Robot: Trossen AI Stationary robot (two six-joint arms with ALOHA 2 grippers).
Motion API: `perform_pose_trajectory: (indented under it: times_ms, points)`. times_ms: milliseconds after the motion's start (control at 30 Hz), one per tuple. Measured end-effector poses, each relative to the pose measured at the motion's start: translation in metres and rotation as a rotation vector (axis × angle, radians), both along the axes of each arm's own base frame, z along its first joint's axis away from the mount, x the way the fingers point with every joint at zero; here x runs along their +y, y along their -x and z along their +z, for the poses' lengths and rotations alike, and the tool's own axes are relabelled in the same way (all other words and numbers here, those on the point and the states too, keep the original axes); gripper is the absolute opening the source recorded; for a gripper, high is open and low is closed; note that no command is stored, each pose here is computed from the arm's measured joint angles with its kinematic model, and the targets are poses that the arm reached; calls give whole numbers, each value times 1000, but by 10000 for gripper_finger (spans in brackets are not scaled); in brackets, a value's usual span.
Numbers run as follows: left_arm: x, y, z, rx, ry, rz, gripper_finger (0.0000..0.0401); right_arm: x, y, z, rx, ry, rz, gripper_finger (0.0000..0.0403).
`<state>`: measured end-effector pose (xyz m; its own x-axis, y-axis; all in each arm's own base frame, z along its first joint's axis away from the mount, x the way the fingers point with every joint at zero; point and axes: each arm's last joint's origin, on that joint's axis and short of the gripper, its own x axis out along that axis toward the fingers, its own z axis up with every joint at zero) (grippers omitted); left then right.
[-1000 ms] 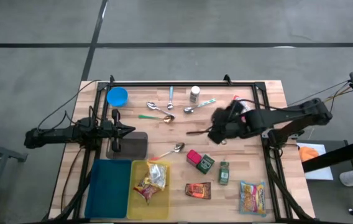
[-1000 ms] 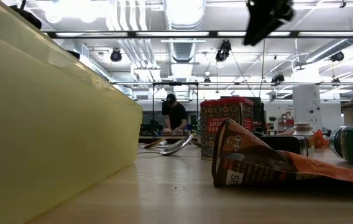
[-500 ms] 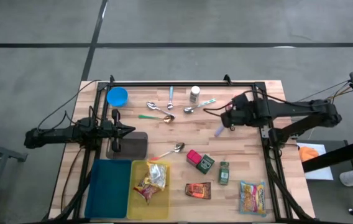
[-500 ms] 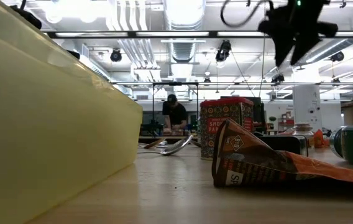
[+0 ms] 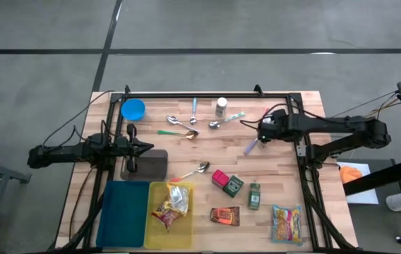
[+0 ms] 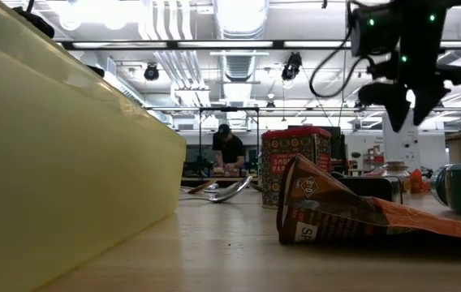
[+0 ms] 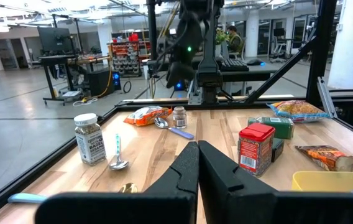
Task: Pick & Place Food Item
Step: Put the orange noodle pack into the yellow bin
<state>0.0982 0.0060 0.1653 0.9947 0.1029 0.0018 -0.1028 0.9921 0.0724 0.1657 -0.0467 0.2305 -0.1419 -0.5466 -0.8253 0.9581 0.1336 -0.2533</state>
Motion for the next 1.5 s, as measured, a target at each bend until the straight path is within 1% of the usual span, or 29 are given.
perform_pose_trajectory:
  times_ms: [200, 300, 467, 733, 1067, 1233, 1500]
  points:
    - [0, 0, 0, 0, 0, 0, 10, -1, 9, -25, 13, 1, -68, 224]
    - [0, 0, 0, 0, 0, 0, 10, -3, 10, -35, -15, 5, -93, 224]
    - [0, 0, 0, 0, 0, 0, 10, -8, 9, -48, -72, 11, -100, 224]
    - [0, 0, 0, 0, 0, 0, 10, -11, 11, -64, -111, 1, -110, 224]
    - [0, 0, 0, -1, 0, 0, 10, -14, 22, -89, -142, 11, -147, 224]
    - [0, 0, 0, 0, 0, 0, 10, -16, 24, -96, -168, 21, -158, 224]
    - [0, 0, 0, 0, 0, 0, 10, -18, 24, -96, -167, 24, -144, 224]
